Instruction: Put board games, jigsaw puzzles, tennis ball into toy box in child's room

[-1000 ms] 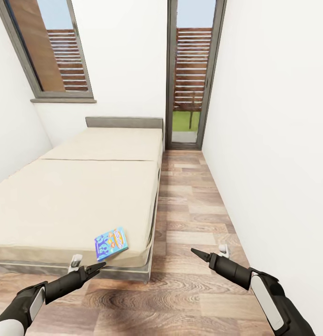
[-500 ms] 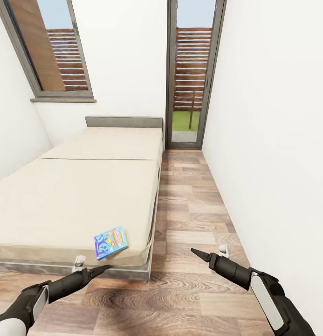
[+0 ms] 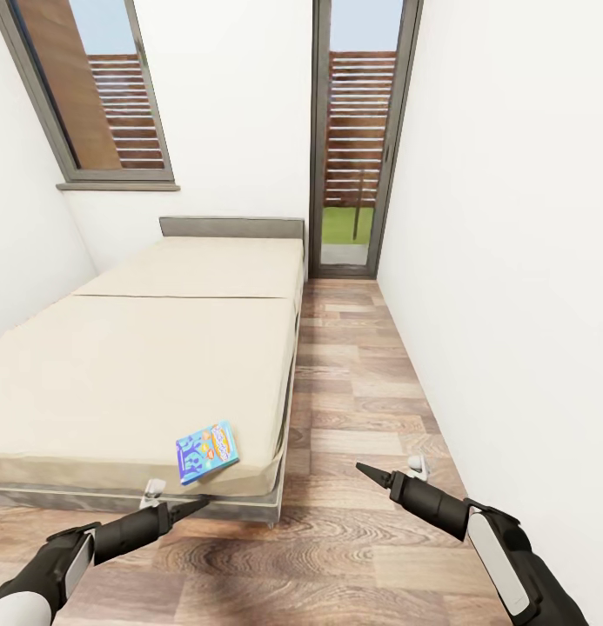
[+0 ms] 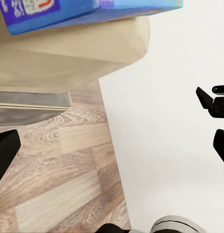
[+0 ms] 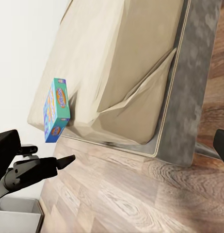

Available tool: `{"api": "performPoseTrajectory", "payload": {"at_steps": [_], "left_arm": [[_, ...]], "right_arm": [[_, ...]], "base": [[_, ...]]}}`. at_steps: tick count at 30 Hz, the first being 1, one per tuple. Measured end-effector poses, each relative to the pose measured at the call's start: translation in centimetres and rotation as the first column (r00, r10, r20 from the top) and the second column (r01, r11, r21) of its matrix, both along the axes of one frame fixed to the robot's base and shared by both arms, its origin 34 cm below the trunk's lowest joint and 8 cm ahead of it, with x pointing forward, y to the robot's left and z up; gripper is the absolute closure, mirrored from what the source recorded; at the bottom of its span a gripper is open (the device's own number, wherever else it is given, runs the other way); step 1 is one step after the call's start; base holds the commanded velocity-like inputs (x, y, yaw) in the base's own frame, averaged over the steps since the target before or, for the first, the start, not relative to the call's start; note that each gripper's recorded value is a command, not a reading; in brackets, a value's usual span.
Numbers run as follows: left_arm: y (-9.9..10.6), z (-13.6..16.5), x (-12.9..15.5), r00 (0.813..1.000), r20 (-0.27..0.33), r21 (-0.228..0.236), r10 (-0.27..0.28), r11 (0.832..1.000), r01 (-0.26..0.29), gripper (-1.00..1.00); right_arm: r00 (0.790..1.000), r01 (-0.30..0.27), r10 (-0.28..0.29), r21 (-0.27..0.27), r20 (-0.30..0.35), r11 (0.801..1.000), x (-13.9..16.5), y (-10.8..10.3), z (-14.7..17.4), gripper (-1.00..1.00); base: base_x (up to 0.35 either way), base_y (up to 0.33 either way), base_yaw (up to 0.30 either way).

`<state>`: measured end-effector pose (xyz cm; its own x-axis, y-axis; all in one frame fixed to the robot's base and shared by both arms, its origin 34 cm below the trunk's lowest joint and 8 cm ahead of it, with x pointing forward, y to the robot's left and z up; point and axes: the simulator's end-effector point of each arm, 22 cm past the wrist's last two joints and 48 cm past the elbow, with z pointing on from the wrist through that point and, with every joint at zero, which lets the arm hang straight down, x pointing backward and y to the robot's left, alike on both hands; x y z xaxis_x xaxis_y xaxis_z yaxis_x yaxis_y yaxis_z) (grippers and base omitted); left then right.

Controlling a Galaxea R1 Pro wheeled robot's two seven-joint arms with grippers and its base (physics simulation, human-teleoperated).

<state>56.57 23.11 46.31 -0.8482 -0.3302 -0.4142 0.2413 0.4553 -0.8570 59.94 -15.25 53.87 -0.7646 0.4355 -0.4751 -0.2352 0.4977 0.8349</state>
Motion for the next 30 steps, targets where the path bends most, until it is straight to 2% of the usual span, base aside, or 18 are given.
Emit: {"api": "performPoseTrajectory", "payload": {"at_steps": [12, 18, 23, 27, 30], "left_arm": [[-0.2, 1.2, -0.2, 0.999, 0.045, -0.035, -0.024, 0.999, 0.026, -1.00], [-0.4, 3.0, -0.5, 0.995, 0.085, -0.095, -0.046, 0.994, 0.054, -1.00], [-0.5, 3.8, -0.7, 0.993, 0.103, -0.126, -0.059, 0.989, 0.071, -1.00], [-0.4, 4.1, -0.7, 0.992, 0.109, -0.132, -0.061, 0.988, 0.075, -1.00], [0.5, 4.2, -0.7, 0.992, 0.112, -0.123, -0.056, 0.990, 0.070, -1.00]], "right_arm": [[1.000, -0.005, 0.005, -0.003, -0.001, 1.000, -0.1, 0.2, -0.1, -1.00], [1.000, -0.006, 0.006, -0.003, -0.002, 1.000, -0.1, 0.2, -0.1, -1.00], [1.000, -0.007, 0.007, -0.004, -0.002, 1.000, -0.1, 0.3, -0.1, -1.00], [1.000, -0.007, 0.007, -0.005, -0.003, 1.000, -0.1, 0.3, -0.1, -1.00], [1.000, -0.007, 0.007, -0.005, -0.003, 1.000, -0.1, 0.3, -0.2, -1.00]], "base": [[0.000, 0.000, 0.000], [0.000, 0.000, 0.000], [0.000, 0.000, 0.000], [0.000, 0.000, 0.000], [0.000, 0.000, 0.000]]}}
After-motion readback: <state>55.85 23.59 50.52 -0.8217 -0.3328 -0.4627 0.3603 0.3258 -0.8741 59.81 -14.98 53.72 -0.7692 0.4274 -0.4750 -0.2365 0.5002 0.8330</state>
